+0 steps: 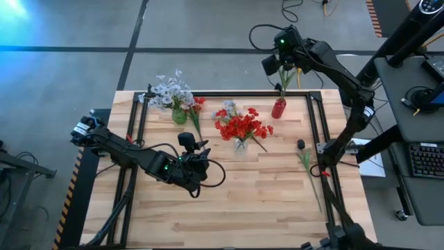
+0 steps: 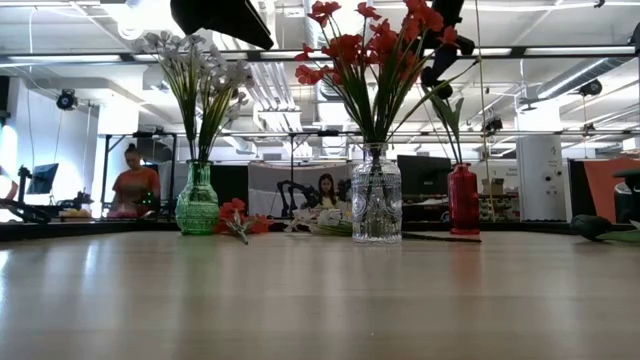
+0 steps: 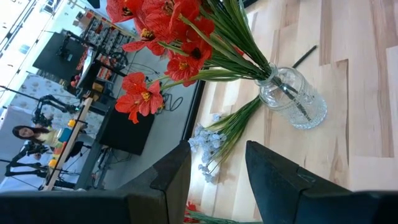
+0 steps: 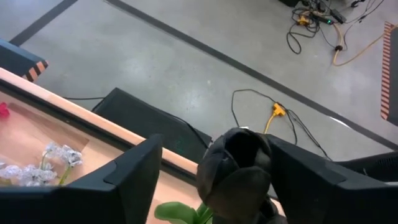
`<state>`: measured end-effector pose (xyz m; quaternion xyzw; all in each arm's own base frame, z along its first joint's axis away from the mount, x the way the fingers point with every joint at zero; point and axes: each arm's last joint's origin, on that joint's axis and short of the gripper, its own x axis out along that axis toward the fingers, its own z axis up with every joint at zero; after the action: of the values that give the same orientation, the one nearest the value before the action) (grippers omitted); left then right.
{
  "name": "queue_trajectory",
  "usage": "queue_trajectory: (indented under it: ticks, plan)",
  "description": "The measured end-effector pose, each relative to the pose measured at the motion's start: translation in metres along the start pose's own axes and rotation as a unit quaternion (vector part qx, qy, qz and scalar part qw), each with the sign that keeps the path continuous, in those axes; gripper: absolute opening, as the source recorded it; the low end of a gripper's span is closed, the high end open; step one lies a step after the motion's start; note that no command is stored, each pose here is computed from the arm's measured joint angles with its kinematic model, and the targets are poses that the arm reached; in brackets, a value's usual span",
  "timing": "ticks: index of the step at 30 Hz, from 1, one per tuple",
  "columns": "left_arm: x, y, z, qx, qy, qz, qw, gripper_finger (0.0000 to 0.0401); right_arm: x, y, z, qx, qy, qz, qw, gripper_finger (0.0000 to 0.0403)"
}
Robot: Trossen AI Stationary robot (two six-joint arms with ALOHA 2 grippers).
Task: Sort flowers into vase by color
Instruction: Put the left black flower into the red vase
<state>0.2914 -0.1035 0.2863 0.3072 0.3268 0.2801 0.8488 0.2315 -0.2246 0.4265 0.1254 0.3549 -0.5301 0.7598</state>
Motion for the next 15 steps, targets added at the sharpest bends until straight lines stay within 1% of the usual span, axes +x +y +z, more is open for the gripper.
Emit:
queue_trajectory:
  ticks: [8,15]
  plan:
    - [0.0000,0.0000,0.0000,-0.002,0.000,0.000,1.000,0.0136,-0.0009,-0.0015,-0.0001,-0.008,-0.002,-0.017,1.000,0.0201]
    - [0.0000,0.0000,0.0000,-0.002,0.000,0.000,1.000,0.0136,-0.0026,-0.0023,-0.0006,-0.010,-0.002,-0.017,1.000,0.0167]
